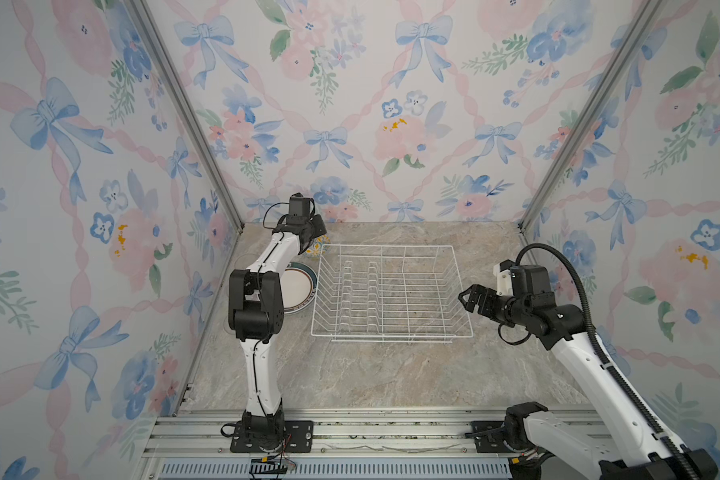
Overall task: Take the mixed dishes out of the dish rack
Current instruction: 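Carry the bowl over the yellow-and-blue bowl beyond the plates with the left gripper, then lower the purple-striped bowl into the yellow-and-blue bowl and open the left gripper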
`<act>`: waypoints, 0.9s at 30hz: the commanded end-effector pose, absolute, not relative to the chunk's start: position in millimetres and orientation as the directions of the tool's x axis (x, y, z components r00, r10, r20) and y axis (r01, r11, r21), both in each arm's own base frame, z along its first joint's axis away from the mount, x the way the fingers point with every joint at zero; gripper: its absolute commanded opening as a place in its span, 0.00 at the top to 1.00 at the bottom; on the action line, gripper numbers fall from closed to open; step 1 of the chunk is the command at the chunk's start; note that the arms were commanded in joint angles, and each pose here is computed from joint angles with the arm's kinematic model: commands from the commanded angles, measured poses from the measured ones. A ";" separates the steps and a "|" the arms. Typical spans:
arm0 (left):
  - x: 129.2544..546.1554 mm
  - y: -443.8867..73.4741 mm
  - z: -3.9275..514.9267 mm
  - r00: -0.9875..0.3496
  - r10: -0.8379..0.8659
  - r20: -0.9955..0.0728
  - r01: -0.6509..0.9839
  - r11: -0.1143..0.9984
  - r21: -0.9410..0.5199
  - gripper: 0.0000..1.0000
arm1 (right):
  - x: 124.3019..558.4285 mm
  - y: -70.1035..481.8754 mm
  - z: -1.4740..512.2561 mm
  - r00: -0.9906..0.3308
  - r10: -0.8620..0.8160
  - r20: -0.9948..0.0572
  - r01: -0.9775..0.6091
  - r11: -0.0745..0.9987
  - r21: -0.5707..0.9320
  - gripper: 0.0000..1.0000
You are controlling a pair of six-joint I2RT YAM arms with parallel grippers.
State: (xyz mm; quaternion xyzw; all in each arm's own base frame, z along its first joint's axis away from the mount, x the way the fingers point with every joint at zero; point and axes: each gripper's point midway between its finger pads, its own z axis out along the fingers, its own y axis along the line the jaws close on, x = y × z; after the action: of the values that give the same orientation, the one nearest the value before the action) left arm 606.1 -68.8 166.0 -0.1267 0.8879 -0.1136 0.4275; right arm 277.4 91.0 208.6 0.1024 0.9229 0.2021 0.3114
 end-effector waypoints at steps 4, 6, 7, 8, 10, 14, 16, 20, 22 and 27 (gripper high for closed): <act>615.4 -76.1 163.0 -0.617 -0.208 -0.759 -0.118 0.978 -0.172 1.00 | 276.8 85.0 214.5 -0.786 0.296 -0.542 0.064 0.912 0.405 0.03; 616.3 -77.5 156.5 -0.627 -0.200 -0.753 -0.119 0.980 -0.162 1.00 | 277.0 83.7 215.0 -0.787 0.294 -0.543 0.065 0.914 0.401 0.03; 616.5 -78.0 154.0 -0.631 -0.200 -0.750 -0.116 0.980 -0.163 1.00 | 276.7 83.3 214.6 -0.787 0.294 -0.542 0.066 0.914 0.400 0.03; 616.9 -78.8 151.7 -0.634 -0.199 -0.747 -0.115 0.980 -0.164 1.00 | 277.2 82.3 214.2 -0.787 0.294 -0.542 0.068 0.915 0.397 0.03; 617.7 -79.0 147.5 -0.638 -0.193 -0.745 -0.117 0.981 -0.155 1.00 | 277.2 80.9 214.6 -0.786 0.297 -0.542 0.072 0.915 0.397 0.03; 619.9 -81.9 141.3 -0.644 -0.171 -0.746 -0.108 0.985 -0.133 1.00 | 276.7 79.1 213.1 -0.787 0.302 -0.538 0.078 0.914 0.398 0.03; 620.7 -82.0 138.1 -0.649 -0.165 -0.743 -0.108 0.986 -0.124 1.00 | 276.3 78.6 211.5 -0.789 0.303 -0.535 0.082 0.914 0.398 0.04; 622.1 -82.4 131.9 -0.657 -0.152 -0.738 -0.103 0.988 -0.112 1.00 | 276.5 77.8 210.6 -0.789 0.308 -0.532 0.088 0.913 0.399 0.03; 622.3 -82.4 129.0 -0.661 -0.146 -0.736 -0.100 0.989 -0.107 1.00 | 276.0 77.9 210.4 -0.790 0.309 -0.530 0.088 0.912 0.400 0.03; 622.0 -83.3 122.9 -0.671 -0.128 -0.731 -0.089 0.992 -0.091 1.00 | 275.0 76.8 209.5 -0.793 0.309 -0.525 0.093 0.914 0.396 0.03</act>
State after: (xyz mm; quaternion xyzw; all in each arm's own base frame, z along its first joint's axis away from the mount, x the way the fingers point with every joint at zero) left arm 613.8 -82.1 118.4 -0.0734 0.9181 -0.0355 0.3880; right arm 275.6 81.4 204.8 0.1081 0.9289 0.1861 0.3013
